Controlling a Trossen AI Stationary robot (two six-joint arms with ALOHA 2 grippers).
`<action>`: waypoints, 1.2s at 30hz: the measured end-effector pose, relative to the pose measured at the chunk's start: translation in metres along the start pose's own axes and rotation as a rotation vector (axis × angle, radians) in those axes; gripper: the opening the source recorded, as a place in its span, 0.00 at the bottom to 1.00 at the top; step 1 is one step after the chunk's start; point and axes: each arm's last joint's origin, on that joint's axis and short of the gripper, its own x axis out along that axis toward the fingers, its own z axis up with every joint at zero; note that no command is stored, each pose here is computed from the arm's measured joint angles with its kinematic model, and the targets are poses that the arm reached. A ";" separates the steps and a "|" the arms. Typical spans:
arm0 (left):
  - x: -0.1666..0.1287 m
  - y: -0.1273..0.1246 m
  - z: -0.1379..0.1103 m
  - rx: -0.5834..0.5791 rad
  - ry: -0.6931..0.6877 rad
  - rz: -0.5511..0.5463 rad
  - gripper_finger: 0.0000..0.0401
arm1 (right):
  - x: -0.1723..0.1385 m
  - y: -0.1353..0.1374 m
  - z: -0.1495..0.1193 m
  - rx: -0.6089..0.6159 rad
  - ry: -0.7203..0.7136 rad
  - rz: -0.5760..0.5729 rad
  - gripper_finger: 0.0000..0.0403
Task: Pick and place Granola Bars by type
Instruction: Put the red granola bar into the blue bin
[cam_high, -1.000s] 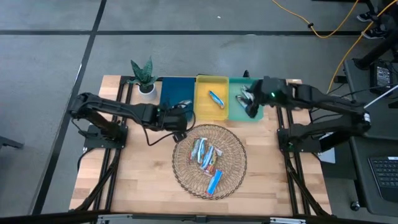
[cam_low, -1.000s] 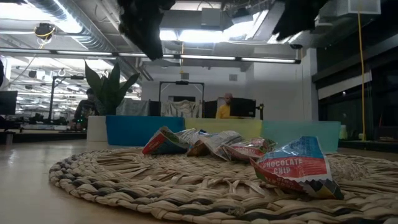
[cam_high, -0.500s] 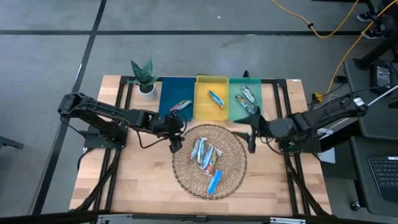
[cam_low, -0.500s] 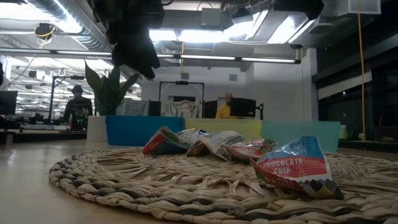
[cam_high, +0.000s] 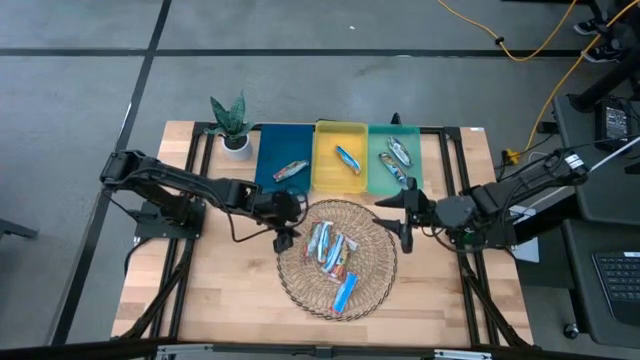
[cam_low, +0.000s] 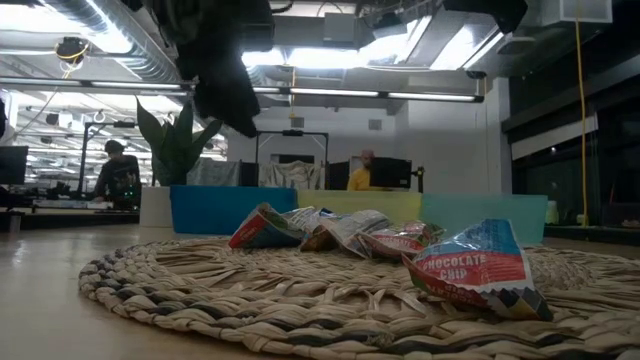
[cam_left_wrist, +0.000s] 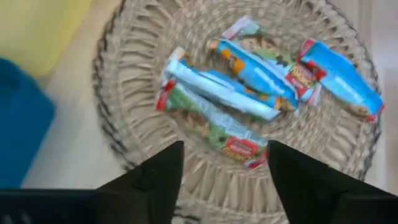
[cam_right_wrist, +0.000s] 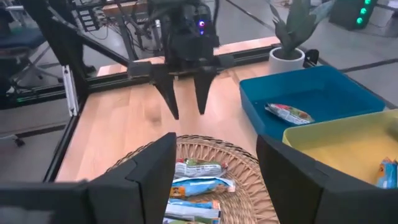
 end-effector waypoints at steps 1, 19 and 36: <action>0.004 -0.001 0.001 -0.015 -0.008 -0.006 0.58 | 0.000 0.000 0.000 -0.010 0.001 0.002 0.56; 0.075 0.003 -0.011 -0.268 0.060 0.070 0.77 | -0.002 0.004 -0.002 -0.180 0.031 0.106 0.56; 0.102 0.005 -0.020 -0.366 0.097 0.070 0.67 | -0.002 0.005 -0.002 -0.174 0.040 0.148 0.56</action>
